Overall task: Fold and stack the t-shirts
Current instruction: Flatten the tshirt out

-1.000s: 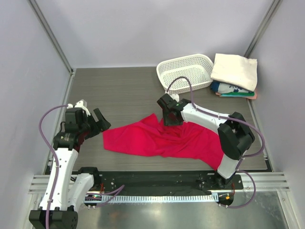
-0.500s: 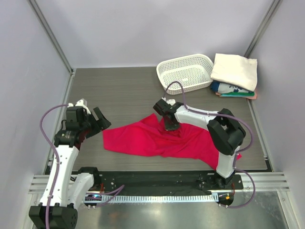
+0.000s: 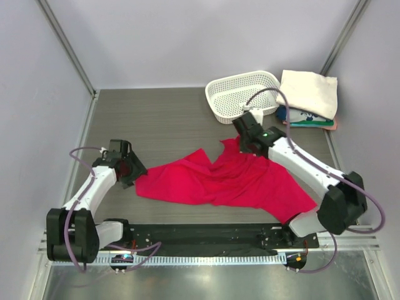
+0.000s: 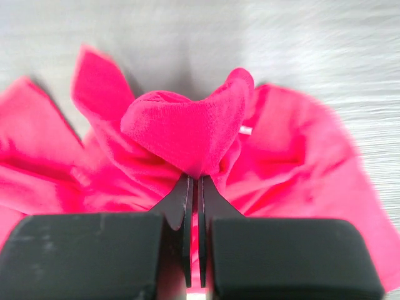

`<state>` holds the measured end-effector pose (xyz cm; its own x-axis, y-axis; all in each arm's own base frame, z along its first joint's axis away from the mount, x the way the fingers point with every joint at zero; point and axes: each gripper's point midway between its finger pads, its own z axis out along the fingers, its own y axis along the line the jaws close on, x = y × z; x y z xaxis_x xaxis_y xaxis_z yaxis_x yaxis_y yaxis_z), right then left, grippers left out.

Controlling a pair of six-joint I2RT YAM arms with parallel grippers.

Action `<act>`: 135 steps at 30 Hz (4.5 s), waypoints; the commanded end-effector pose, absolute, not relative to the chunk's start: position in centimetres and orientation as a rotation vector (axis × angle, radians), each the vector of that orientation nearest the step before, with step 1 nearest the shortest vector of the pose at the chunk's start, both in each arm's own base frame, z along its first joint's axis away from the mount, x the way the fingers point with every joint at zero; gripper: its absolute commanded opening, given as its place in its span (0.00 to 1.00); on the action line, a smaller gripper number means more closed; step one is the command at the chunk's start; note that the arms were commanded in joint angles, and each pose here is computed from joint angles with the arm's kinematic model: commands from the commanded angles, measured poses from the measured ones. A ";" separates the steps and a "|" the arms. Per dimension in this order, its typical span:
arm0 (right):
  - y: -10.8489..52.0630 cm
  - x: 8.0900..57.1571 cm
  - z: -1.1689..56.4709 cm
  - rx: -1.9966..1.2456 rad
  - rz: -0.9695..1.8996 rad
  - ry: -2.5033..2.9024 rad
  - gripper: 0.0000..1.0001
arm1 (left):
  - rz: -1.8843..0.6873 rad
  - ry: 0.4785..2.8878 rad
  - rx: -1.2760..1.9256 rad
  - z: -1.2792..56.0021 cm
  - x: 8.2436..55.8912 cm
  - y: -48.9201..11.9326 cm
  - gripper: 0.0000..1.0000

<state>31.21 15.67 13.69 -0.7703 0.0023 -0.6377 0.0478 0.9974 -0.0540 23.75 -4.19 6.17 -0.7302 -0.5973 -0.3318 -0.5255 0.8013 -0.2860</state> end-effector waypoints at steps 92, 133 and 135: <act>9.9 33.3 15.2 0.396 0.307 2.278 1.00 | -0.386 2.347 -0.512 16.2 29.4 -7.0 0.85; 12.3 47.7 8.7 0.337 0.337 2.519 1.00 | -0.183 2.473 -0.673 11.4 45.0 -4.5 0.73; 11.9 45.9 11.0 0.322 0.340 2.500 1.00 | -0.185 2.434 -0.657 13.8 42.6 -4.5 0.74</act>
